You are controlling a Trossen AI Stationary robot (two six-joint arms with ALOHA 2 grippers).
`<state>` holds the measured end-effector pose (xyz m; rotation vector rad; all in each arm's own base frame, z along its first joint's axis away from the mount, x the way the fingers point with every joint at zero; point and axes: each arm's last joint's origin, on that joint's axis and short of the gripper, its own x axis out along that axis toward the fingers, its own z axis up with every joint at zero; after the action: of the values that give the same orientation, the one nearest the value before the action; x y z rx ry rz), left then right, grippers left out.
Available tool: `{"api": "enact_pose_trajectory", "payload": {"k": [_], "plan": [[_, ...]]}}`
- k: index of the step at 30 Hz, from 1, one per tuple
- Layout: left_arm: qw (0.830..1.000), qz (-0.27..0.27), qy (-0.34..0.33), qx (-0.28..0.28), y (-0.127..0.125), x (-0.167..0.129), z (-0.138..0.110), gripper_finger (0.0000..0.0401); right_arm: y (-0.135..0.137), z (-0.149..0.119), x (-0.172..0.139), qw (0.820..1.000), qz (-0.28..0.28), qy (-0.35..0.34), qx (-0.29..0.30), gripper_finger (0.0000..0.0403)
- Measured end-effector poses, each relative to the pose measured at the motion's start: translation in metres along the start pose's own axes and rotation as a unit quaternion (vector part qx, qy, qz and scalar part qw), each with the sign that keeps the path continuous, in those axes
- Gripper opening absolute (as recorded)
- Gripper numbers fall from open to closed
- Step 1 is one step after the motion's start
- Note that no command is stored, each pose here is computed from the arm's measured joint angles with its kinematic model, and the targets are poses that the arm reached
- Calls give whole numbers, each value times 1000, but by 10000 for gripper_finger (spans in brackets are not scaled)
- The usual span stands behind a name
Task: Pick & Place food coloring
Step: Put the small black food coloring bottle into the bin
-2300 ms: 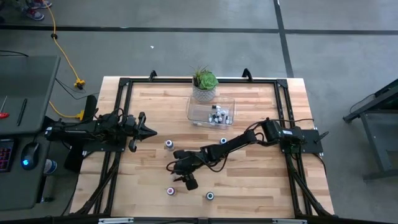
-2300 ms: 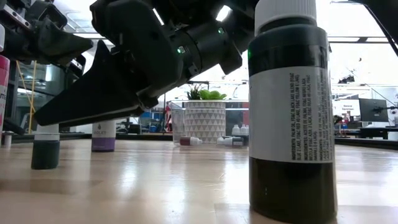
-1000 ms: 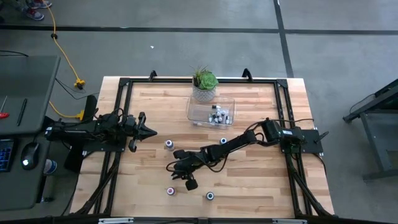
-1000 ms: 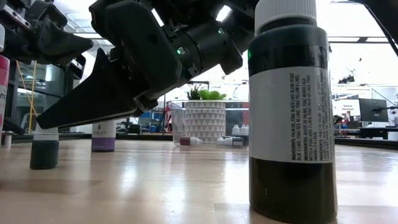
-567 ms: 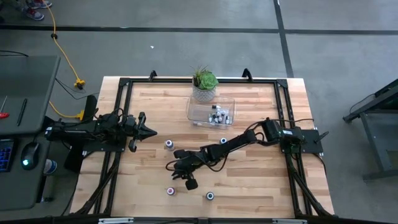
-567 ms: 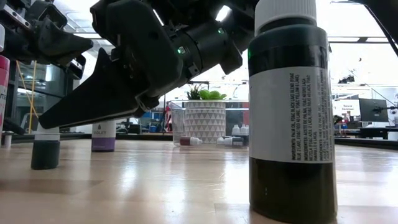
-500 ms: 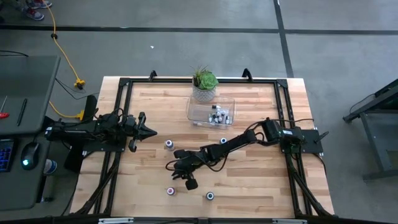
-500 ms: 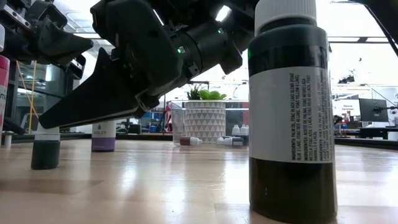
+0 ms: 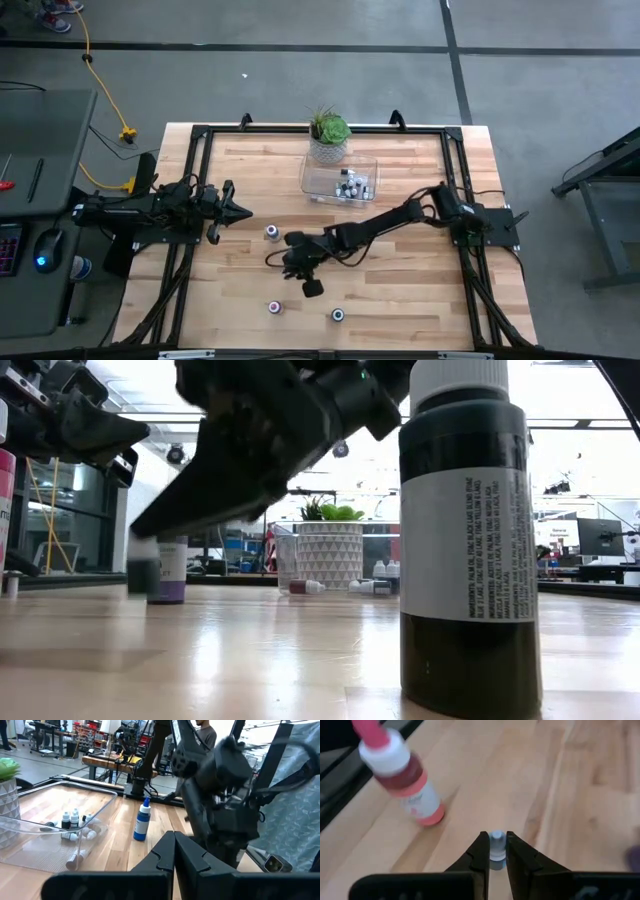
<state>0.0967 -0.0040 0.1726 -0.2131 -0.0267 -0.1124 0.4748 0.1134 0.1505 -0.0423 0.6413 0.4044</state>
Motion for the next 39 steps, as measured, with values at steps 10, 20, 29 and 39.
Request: {"api": "enact_pose_trajectory", "payload": {"k": [10,20,29,39], "plan": [[1000,0,0,0,0,0,0,0,-25,33,-59,1000,-28,3,-9,33],[1000,0,0,0,0,0,0,0,-61,50,-136,996,-78,-23,-27,33],[1000,0,0,0,0,0,0,0,-82,0,-203,991,-132,-27,-8,33],[1000,0,0,0,0,0,0,0,-103,-52,-254,974,-217,-22,64,33]]}}
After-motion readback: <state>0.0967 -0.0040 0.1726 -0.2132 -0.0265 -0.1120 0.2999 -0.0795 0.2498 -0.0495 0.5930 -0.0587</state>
